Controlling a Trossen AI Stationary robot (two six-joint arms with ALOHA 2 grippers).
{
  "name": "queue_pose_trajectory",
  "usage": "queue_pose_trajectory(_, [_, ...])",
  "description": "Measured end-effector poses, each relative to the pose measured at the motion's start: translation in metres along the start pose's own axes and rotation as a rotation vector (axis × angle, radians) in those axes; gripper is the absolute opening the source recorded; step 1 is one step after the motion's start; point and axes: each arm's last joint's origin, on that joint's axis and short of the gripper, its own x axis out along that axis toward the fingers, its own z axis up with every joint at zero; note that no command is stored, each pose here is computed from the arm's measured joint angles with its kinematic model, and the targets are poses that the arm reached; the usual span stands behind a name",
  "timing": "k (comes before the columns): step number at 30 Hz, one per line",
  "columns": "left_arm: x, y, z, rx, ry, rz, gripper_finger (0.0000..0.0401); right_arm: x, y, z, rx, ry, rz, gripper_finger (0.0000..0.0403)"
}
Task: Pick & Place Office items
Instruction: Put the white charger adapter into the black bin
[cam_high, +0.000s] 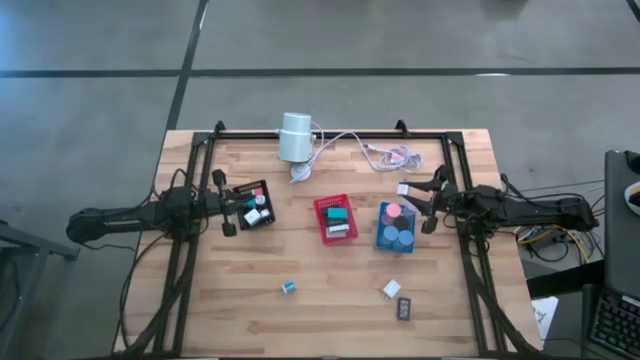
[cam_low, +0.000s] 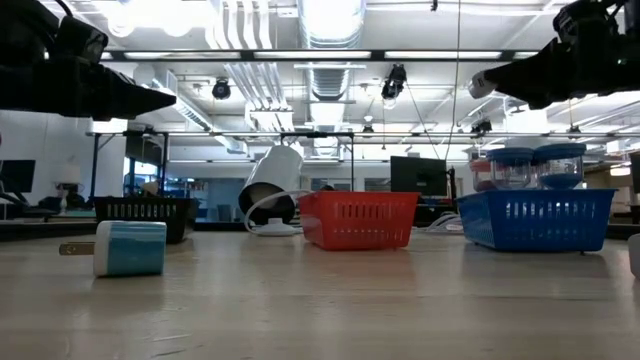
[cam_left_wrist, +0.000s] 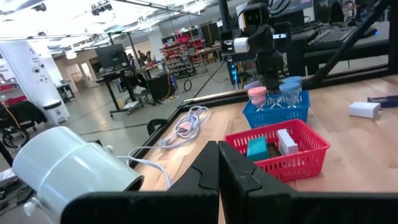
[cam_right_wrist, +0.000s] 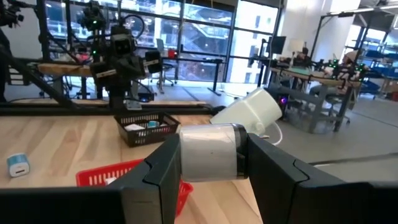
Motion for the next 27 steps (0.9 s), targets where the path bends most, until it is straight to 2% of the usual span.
queue_pose_trajectory(15, [0.0, 0.001, 0.002, 0.013, -0.019, 0.006, 0.0, 0.015, 0.005, 0.008, 0.058, 0.037, 0.029, 0.0144])
queue_pose_trajectory(21, [0.0, 0.001, 0.002, 0.013, -0.021, 0.007, 0.0, 0.043, 0.011, 0.029, 0.053, 0.123, 0.033, 0.0144])
queue_pose_trajectory(27, [0.0, 0.001, 0.004, 0.011, -0.039, 0.013, 0.0, 0.089, 0.025, 0.039, -0.016, 0.205, 0.056, 0.0144])
